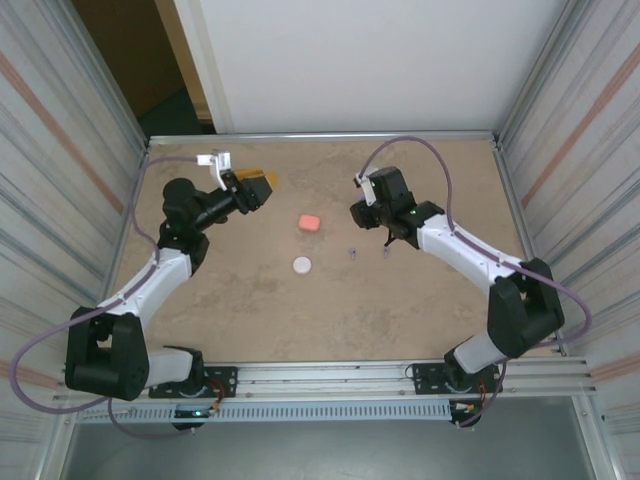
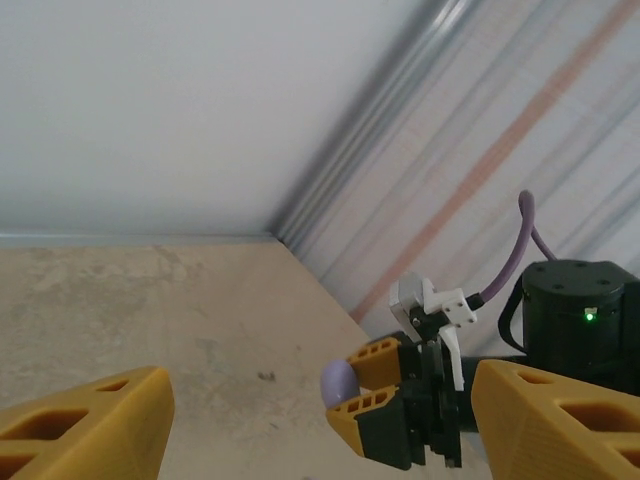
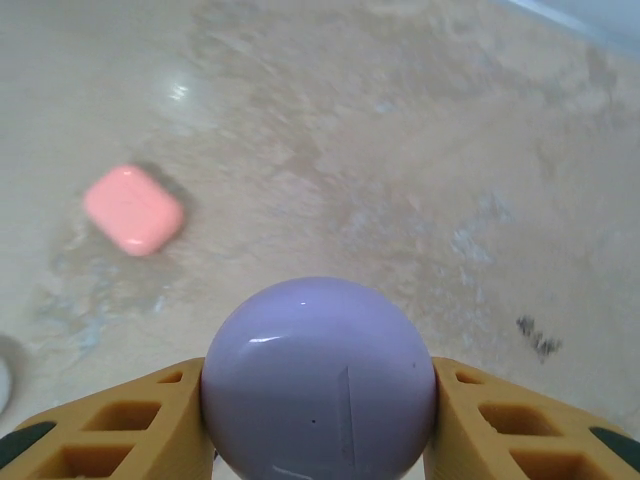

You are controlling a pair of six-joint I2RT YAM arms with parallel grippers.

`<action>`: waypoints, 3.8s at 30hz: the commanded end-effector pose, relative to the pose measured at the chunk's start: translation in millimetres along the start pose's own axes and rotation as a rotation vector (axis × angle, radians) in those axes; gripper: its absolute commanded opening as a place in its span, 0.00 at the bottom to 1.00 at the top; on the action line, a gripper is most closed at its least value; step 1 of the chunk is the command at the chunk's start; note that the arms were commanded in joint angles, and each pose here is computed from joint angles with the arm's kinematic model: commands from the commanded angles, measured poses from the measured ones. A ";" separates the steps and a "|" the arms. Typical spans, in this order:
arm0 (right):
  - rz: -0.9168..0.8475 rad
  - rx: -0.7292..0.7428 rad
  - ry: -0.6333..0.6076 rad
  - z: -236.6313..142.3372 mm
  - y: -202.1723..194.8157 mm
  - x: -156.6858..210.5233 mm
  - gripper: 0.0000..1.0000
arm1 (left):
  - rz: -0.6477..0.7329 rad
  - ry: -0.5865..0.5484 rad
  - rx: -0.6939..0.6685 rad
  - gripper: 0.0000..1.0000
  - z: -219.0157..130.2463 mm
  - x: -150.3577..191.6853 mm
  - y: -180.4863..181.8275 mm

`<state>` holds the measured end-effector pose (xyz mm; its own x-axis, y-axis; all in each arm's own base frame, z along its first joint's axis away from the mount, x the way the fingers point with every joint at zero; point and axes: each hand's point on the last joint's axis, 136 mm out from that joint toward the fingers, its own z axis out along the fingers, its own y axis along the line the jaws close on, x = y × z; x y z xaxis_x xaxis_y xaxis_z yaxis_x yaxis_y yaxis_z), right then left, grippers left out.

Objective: Insert wireless bluetooth earbuds into charging case

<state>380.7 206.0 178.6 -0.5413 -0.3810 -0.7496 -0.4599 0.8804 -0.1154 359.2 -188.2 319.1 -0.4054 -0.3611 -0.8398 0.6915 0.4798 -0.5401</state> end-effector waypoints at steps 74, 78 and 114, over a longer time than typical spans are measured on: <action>-0.603 -0.020 -0.539 -111.9 57.5 -77.9 0.50 | 0.134 0.612 0.356 0.30 97.0 108.1 -93.1; -0.578 -0.028 -0.528 -111.6 54.8 -75.4 0.50 | 0.146 0.599 0.365 0.25 95.8 105.9 -95.4; 0.080 -0.676 -0.735 -200.0 83.0 -66.7 0.79 | 0.557 -0.068 0.441 0.00 12.4 40.6 -129.2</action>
<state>250.2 246.2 326.7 -0.0932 0.0218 -0.9954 -0.8400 0.5350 0.0904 273.3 -281.6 325.2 -0.0354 -0.1289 -0.9910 0.9696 0.2360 -0.0654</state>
